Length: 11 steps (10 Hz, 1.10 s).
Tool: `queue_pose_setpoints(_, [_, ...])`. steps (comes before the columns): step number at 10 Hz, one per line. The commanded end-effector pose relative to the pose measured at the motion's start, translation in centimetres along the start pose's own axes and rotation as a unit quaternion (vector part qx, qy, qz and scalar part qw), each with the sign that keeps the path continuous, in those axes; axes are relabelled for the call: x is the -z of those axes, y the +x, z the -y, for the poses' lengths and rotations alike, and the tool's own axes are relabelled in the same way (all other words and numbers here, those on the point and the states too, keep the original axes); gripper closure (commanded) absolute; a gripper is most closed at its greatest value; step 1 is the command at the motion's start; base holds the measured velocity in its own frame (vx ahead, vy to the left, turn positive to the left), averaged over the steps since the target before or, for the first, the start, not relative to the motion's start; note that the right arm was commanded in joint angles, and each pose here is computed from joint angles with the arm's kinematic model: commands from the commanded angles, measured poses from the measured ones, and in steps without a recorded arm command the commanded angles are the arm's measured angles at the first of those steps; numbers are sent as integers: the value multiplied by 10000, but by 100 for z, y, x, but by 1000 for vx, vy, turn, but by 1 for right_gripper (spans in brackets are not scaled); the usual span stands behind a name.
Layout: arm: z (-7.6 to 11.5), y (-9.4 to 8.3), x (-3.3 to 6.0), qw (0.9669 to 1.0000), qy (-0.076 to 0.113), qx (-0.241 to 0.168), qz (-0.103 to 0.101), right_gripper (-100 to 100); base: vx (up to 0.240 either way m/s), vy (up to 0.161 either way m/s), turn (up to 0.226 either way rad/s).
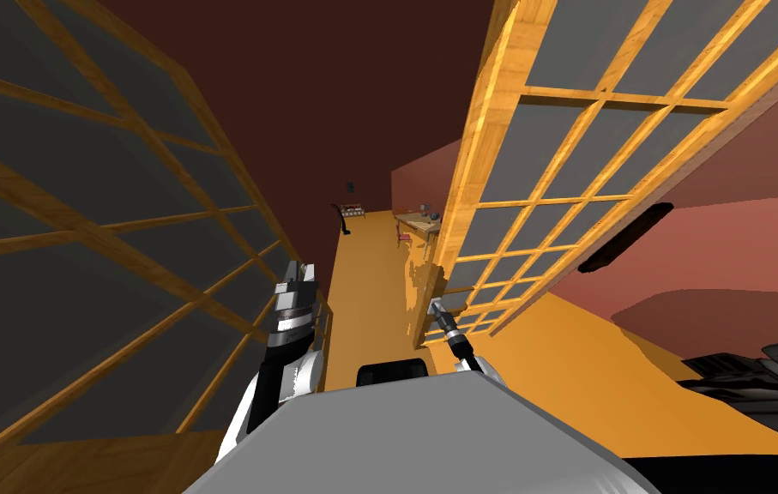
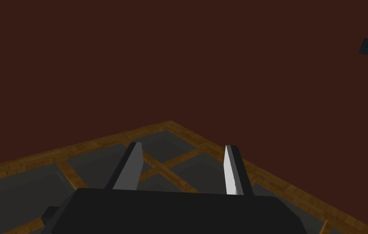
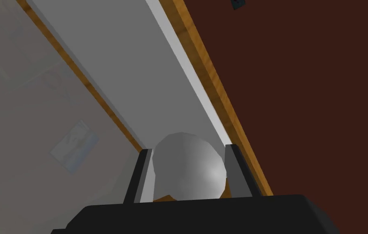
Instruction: Push the door open
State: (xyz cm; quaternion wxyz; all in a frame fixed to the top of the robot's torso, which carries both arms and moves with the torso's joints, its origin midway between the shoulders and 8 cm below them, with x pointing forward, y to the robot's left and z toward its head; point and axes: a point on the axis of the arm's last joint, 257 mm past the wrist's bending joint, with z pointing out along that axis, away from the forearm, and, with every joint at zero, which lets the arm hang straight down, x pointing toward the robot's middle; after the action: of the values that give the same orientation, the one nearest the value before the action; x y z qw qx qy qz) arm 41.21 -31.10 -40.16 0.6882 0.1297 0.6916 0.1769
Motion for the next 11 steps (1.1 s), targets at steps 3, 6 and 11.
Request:
queue_pose_setpoints(3, [-14, -22, -37, 9986, 21, -532, 58, 100, 46, 1, -33])
queue_pose_setpoints(6, [-49, -7, -69, 9951, 23, -983, 78, 100, 43, 2, -38])
queue_pose_setpoints(11, [-103, 16, -118, 9851, 24, -1717, 107, 100, 39, 2, -39])
